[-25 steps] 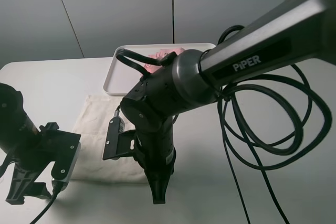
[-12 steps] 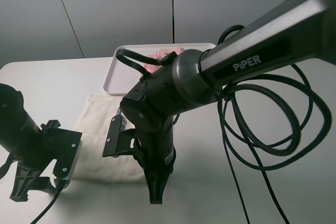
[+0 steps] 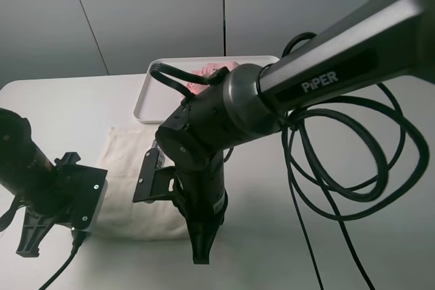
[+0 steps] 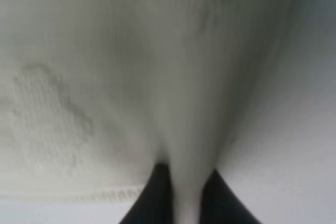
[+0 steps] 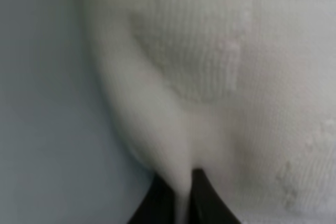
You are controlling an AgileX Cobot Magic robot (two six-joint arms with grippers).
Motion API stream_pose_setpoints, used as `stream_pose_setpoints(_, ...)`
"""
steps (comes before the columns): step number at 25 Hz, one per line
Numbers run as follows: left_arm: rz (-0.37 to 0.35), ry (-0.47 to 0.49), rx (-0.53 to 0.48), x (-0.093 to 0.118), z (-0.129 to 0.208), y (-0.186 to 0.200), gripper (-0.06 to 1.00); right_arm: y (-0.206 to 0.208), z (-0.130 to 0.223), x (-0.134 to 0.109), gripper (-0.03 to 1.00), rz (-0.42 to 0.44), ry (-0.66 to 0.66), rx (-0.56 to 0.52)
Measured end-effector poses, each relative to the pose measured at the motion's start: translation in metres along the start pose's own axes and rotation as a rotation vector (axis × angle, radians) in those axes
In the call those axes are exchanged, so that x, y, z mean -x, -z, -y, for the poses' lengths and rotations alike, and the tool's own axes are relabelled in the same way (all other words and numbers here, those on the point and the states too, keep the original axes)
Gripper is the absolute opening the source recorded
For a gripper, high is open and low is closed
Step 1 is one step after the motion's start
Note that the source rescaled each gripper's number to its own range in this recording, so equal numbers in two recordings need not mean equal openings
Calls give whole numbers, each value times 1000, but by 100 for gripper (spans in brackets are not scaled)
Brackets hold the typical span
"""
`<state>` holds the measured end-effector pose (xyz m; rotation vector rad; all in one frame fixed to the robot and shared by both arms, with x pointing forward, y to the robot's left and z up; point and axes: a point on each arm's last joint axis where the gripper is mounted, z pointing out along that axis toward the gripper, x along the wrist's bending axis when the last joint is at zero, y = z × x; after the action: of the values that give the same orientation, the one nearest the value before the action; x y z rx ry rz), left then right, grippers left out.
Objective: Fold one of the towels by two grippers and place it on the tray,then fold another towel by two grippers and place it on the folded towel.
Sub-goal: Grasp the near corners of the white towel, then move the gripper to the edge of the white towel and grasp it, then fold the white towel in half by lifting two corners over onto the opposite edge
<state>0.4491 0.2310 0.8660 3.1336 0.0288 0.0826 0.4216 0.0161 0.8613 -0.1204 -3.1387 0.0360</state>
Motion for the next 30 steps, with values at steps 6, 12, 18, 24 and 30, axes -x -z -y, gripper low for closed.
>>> stream_pose_setpoints(6,2,23,11,0,-1,1,1,0,1,0,0,-5,-52,-7)
stream_pose_setpoints(12,-48,80,34,-1,-1,15,1,9,4,-2,0,-13,-64,-27)
stream_pose_setpoints(18,-111,198,74,-3,-1,32,1,45,5,-1,0,22,-122,57)
stream_pose_setpoints(24,-174,390,161,-6,6,51,1,80,17,15,0,56,-268,149)
stream_pose_setpoints(30,-263,632,307,-15,9,64,1,88,29,33,0,63,-402,175)
